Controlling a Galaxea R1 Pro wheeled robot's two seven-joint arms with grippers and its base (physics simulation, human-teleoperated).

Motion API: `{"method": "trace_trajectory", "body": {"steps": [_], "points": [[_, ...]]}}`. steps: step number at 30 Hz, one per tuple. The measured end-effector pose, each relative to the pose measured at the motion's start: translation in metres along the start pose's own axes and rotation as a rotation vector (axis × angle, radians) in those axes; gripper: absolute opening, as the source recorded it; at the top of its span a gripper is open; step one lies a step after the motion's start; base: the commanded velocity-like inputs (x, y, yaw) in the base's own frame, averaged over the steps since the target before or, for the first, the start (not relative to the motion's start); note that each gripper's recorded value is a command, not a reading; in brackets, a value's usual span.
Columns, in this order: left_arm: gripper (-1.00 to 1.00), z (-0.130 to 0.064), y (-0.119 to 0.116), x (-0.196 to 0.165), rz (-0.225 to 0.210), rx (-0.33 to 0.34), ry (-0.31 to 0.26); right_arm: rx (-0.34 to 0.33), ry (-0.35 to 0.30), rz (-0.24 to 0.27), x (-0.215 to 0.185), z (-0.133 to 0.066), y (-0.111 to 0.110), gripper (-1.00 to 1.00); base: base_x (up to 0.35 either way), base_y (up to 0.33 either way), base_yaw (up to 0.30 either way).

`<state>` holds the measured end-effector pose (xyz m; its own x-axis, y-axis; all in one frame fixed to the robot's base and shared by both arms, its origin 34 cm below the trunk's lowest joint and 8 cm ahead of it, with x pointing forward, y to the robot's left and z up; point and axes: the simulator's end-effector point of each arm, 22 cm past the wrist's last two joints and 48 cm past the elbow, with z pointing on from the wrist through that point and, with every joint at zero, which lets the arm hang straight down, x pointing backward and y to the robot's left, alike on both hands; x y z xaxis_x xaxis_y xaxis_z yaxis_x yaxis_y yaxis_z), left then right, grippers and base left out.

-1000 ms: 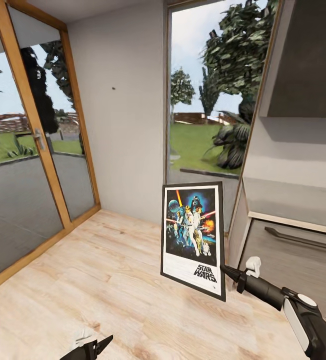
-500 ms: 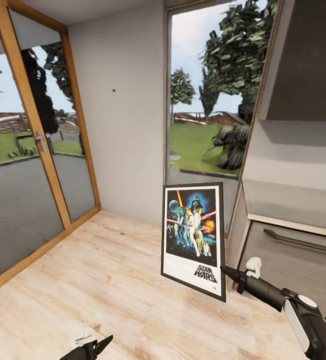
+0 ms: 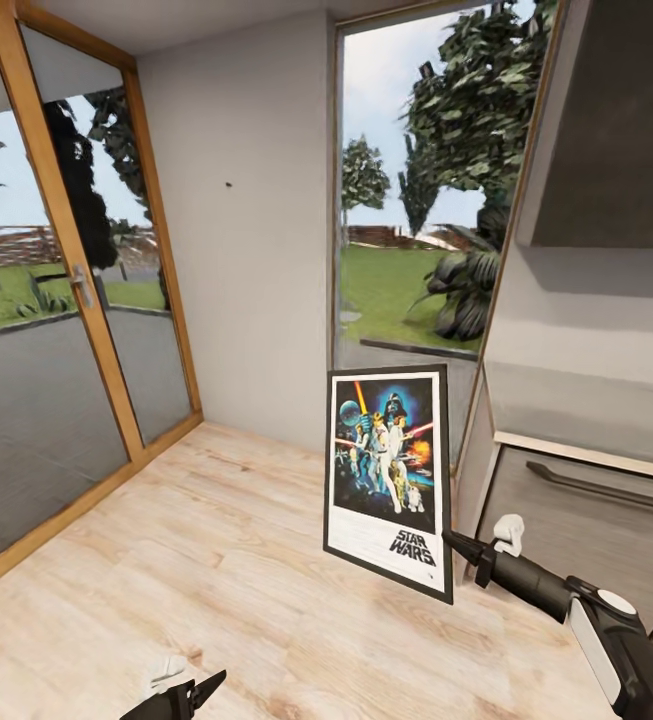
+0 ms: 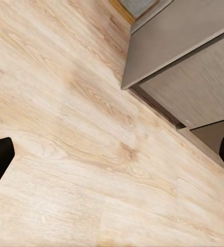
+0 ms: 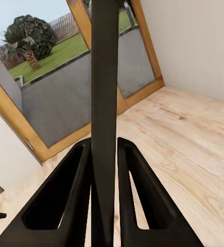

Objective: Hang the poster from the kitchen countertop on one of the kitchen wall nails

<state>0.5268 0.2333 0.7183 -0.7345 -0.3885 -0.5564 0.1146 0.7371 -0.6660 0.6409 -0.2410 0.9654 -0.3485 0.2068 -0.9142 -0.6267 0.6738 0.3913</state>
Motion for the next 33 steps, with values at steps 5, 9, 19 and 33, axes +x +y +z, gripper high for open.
{"method": "trace_trajectory", "body": {"steps": [5,9,19,33], "points": [[1.0,-0.004,-0.004,-0.002,0.0,0.0,0.0,0.056,-0.001,0.0,-0.005,-0.001,-0.009,-1.0,0.0,0.0,0.0],[1.0,-0.007,-0.007,-0.004,0.0,0.0,0.0,0.065,-0.002,-0.003,-0.009,-0.002,-0.008,-1.0,0.0,0.0,0.0],[1.0,-0.014,-0.014,-0.008,0.0,-0.001,0.0,0.057,-0.025,-0.045,-0.024,-0.004,0.0,-1.0,0.0,0.0,0.0],[1.0,-0.041,0.004,-0.02,0.009,-0.047,0.004,0.064,-0.018,-0.042,-0.03,-0.009,0.003,-1.0,0.0,0.0,0.0]]}}
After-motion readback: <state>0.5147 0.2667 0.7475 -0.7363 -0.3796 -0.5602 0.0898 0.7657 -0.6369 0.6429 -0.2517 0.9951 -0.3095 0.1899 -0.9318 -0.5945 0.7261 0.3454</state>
